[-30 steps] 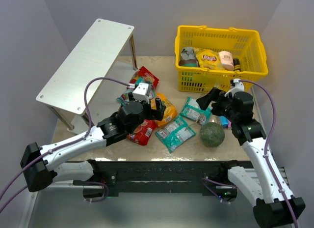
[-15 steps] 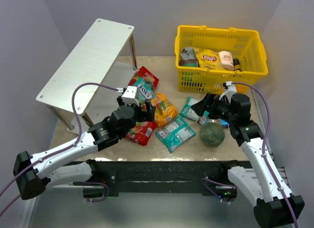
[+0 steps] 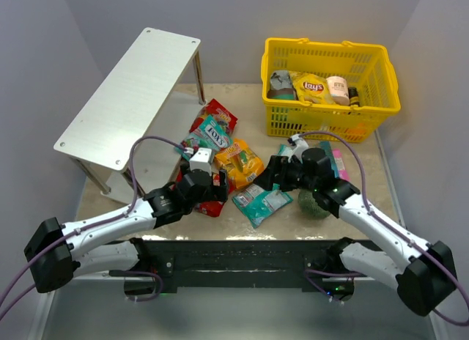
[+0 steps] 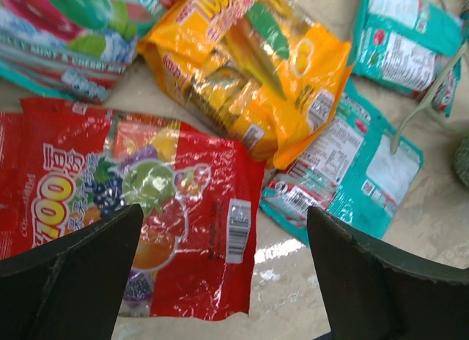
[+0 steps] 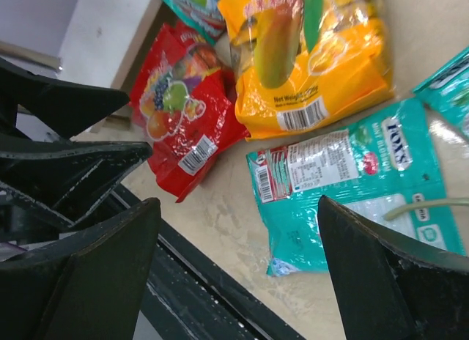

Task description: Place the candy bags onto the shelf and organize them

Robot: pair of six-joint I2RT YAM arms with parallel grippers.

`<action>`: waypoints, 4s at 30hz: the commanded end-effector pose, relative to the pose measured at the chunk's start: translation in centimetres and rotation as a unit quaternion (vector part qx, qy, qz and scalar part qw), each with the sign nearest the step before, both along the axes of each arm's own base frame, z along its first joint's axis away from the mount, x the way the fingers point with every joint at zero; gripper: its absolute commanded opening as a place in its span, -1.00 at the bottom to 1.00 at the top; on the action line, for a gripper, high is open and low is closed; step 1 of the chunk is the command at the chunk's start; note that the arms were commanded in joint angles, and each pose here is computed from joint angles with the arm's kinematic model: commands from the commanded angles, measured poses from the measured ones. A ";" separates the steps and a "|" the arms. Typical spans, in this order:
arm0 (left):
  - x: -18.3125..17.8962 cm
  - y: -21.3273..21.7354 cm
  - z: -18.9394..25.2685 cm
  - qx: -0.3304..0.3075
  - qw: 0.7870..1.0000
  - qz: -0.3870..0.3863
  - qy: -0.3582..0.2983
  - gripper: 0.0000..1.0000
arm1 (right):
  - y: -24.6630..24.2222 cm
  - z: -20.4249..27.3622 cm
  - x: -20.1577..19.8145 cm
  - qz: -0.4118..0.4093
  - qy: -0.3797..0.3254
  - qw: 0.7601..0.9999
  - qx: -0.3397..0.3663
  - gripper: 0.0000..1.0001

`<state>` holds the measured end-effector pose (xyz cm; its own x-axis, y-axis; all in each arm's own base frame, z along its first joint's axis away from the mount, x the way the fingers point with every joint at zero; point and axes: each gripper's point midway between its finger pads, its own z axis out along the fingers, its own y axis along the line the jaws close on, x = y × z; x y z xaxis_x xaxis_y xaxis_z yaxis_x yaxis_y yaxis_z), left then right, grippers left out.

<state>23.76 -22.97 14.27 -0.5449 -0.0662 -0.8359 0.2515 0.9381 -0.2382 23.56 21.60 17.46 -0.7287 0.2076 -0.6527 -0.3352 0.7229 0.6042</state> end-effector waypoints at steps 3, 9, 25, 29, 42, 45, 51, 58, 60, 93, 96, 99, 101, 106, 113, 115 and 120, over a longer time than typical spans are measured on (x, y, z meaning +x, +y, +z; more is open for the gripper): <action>-1.0 -0.2 -0.3 -0.038 0.999 0.000 0.017 0.96 | 4.8 -2.5 -0.4 0.017 0.018 1.000 0.007 0.79; -1.5 0.0 4.5 -0.082 0.995 -0.030 -0.050 0.91 | 9.9 -4.7 -1.9 0.041 0.059 0.997 0.020 0.79; -4.6 0.8 15.4 -0.162 0.965 -0.125 -0.163 0.95 | 17.9 -7.1 -0.2 0.000 0.132 0.988 0.084 0.78; -6.3 -0.2 16.9 -0.186 0.949 -0.181 -0.179 0.95 | 18.2 -8.2 0.6 -0.034 0.143 0.986 0.083 0.68; -9.1 -0.4 22.8 -0.237 0.909 -0.250 -0.235 0.98 | 17.7 -12.1 0.4 -0.073 0.188 0.976 0.084 -0.77; -9.2 -0.3 24.1 -0.243 0.903 -0.252 -0.248 0.99 | 17.8 -10.2 0.2 -0.065 0.180 0.977 0.098 -0.99; -10.6 0.4 27.5 -0.262 0.881 -0.273 -0.283 0.99 | 17.7 -2.0 0.5 -0.041 0.118 0.981 0.147 -1.00; -11.7 2.0 30.6 -0.271 0.861 -0.275 -0.330 0.99 | 18.0 8.3 0.1 0.004 0.040 0.974 0.222 -1.00; -12.1 2.4 31.3 -0.271 0.855 -0.278 -0.344 0.99 | 18.2 10.6 0.1 0.018 0.021 0.971 0.238 -1.00; -10.7 9.8 34.5 -0.274 0.867 -0.132 -0.396 0.99 | 29.4 18.6 0.0 0.156 -0.094 0.934 0.309 -1.00; -10.8 10.1 34.5 -0.276 0.866 -0.127 -0.397 0.99 | 30.5 18.1 0.4 0.164 -0.110 0.930 0.310 -1.00; -10.9 10.5 34.7 -0.279 0.864 -0.124 -0.399 0.99 | 32.1 15.0 1.8 0.155 -0.094 0.942 0.282 -1.00; -10.9 10.6 34.7 -0.279 0.865 -0.121 -0.399 0.99 | 33.1 13.1 2.3 0.153 -0.079 0.948 0.268 -1.00; -10.8 10.7 34.3 -0.277 0.870 -0.116 -0.392 0.99 | 35.0 4.1 3.7 0.140 -0.013 0.967 0.210 -1.00; -10.5 10.9 33.7 -0.272 0.876 -0.106 -0.384 0.99 | 35.9 -1.1 4.2 0.129 0.042 0.977 0.164 -1.00; -10.5 10.9 33.7 -0.272 0.876 -0.106 -0.384 0.99 | 36.0 -1.8 4.8 0.120 0.046 0.983 0.133 -1.00; -10.3 10.9 33.4 -0.269 0.879 -0.103 -0.381 0.99 | 36.2 -4.4 5.1 0.123 0.068 0.985 0.103 -0.97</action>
<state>13.73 -12.98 46.68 0.0929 -0.5052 -0.8580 0.6883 0.6552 -0.3113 28.16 57.53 13.21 -0.8521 0.1540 -0.5002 -0.3859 0.4608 0.7993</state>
